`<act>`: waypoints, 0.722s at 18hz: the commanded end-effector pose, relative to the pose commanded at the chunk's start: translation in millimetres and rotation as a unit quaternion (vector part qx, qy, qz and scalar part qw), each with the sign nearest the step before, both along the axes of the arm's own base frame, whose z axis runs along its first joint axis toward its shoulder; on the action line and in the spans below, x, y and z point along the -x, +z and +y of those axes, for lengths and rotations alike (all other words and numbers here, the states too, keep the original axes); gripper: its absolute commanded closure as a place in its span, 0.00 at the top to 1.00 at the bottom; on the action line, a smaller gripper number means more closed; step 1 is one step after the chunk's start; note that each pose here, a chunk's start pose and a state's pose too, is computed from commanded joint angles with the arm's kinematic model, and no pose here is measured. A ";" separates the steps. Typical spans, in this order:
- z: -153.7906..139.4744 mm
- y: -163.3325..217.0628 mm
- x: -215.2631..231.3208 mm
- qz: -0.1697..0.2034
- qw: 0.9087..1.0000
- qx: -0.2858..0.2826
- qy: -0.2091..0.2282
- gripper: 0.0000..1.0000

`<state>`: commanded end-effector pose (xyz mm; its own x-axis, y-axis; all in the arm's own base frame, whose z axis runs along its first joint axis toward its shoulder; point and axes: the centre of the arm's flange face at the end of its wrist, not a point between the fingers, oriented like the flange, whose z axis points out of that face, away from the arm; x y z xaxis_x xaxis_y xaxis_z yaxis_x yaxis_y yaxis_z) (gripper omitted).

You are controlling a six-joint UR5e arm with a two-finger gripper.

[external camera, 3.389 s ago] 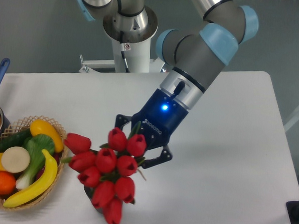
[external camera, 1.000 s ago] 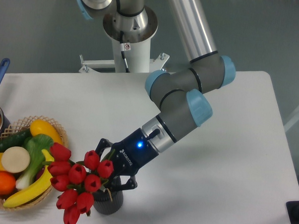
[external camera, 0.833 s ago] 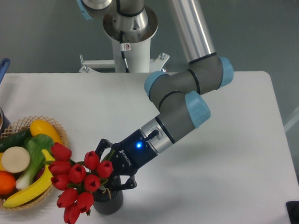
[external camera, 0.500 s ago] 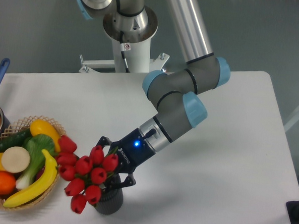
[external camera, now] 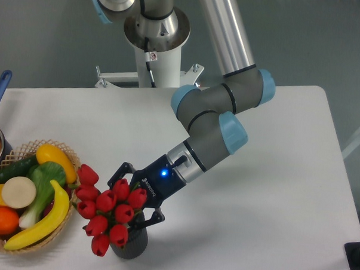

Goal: Insert the flowers into the vase
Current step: 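Push the tulip stems deeper into the vase, adjusting position, then open the gripper to release the tulips in the vase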

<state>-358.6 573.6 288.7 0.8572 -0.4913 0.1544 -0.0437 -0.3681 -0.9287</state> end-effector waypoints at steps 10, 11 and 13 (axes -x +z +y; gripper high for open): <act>-24.7 20.3 13.9 0.008 1.000 -0.005 0.023 1.00; -25.2 22.1 14.8 0.009 1.000 -0.007 0.024 1.00; -29.5 26.2 18.6 0.010 1.000 -0.008 0.029 1.00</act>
<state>-377.2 544.1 314.9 0.8869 -0.4437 0.1286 -0.0424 -0.3554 -0.9337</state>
